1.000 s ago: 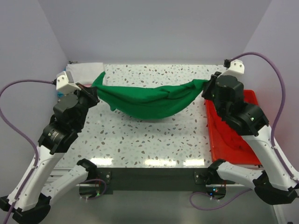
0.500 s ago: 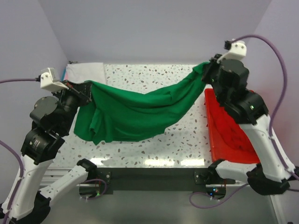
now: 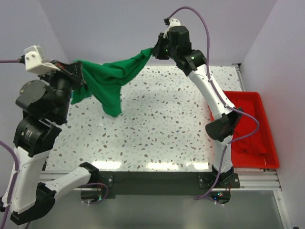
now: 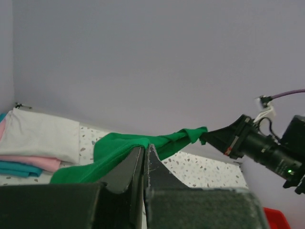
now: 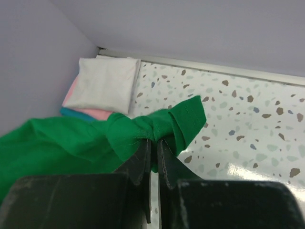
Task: Fold and stack the t-shirts
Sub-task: Flatten the tshirt out
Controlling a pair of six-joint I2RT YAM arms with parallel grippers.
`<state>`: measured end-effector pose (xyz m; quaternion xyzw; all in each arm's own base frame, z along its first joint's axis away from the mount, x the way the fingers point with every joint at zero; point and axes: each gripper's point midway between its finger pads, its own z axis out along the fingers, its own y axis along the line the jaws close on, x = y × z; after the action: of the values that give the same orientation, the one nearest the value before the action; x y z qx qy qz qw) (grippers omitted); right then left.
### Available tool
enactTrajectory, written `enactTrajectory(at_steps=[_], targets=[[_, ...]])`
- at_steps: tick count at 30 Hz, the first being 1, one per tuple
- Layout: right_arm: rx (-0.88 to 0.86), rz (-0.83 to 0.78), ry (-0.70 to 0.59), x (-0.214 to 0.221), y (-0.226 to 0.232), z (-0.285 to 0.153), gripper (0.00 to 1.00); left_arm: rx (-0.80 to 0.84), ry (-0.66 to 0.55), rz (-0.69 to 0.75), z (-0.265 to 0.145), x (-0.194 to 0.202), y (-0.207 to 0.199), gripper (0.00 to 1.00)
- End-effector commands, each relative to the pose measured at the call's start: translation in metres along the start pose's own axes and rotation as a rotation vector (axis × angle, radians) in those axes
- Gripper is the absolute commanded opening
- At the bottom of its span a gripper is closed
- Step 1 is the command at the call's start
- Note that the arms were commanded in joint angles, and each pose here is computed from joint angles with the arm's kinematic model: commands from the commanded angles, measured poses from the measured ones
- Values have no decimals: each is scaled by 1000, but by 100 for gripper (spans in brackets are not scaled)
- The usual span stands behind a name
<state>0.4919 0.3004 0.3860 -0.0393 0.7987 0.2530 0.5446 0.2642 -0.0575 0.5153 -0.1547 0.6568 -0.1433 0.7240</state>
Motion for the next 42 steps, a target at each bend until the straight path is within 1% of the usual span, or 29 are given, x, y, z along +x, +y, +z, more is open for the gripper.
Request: enactTrajectory(at_steps=[1, 3, 4, 5, 7, 8, 10, 11, 13, 14, 15, 16, 17, 19, 20, 21, 22, 23, 25, 26, 27, 28, 30, 31, 33, 34, 38, 40, 42], targets=[[-158, -2, -69, -40, 37, -45, 0, 87, -128, -71, -27, -52, -10, 0], [-130, -5, -38, -34, 17, -45, 0, 127, -28, -60, -17, -13, -17, 0], [-98, 1, 19, -19, 1, -43, 0, 149, 10, -97, -15, 4, -20, 0], [-70, 13, 45, -16, -21, -41, 0, 184, 98, -94, -6, 49, -24, 0], [-13, 48, 128, 11, -59, -33, 0, 206, 186, -178, -4, 95, -25, 0], [12, 86, 150, 13, -89, -31, 0, 237, 282, -195, 1, 151, -24, 0], [64, 123, 200, 29, -123, -23, 0, 250, 371, -290, 0, 202, -23, 7], [110, 144, 230, 40, -149, -11, 0, 253, 423, -308, -1, 247, -15, 12], [171, 152, 246, 47, -174, -2, 2, 244, 476, -348, 3, 288, -11, 24], [192, 166, 284, 66, -185, 13, 15, 273, 492, -359, 4, 305, -13, 32], [200, 174, 277, 66, -188, 19, 23, 261, 529, -355, 8, 323, -11, 37], [204, 187, 297, 75, -192, 26, 32, 264, 542, -356, 9, 331, -12, 42], [200, 196, 313, 81, -190, 31, 46, 274, 544, -357, 12, 333, -15, 53], [272, 175, 341, 96, -198, 30, 54, 253, 568, -336, 16, 341, -12, 58], [294, 133, 348, 102, -189, 26, 62, 207, 564, -313, 19, 339, -5, 60], [325, 110, 345, 105, -185, 12, 65, 178, 552, -296, 19, 336, 0, 61], [381, 87, 336, 109, -188, 4, 66, 139, 544, -282, 20, 334, 8, 61], [369, 81, 330, 112, -173, -5, 66, 14, 544, -237, 20, 337, 33, 59], [348, 89, 286, 126, -148, -32, 64, -143, 514, -193, 17, 334, 66, 54], [323, 97, 269, 134, -136, -39, 64, -187, 507, -178, 17, 334, 76, 54], [319, 119, 290, 166, -134, -43, 63, -230, 498, -177, 16, 334, 86, 53], [274, 124, 253, 164, -109, -60, 61, -285, 486, -165, 15, 335, 100, 52], [226, 179, 271, 206, -93, -68, 60, -314, 503, -171, 16, 342, 109, 52], [183, 181, 274, 216, -72, -77, 58, -338, 506, -183, 18, 344, 116, 52], [160, 201, 272, 248, -59, -81, 56, -369, 545, -218, 16, 359, 122, 53], [116, 185, 283, 263, -36, -87, 55, -390, 545, -241, 17, 361, 129, 53], [91, 95, 348, 317, 5, -85, 50, -401, 581, -350, 18, 379, 144, 54], [62, 43, 347, 329, 32, -81, 48, -435, 584, -373, 19, 384, 159, 54], [68, 5, 372, 345, 44, -67, 47, -438, 590, -357, 22, 385, 165, 49]])
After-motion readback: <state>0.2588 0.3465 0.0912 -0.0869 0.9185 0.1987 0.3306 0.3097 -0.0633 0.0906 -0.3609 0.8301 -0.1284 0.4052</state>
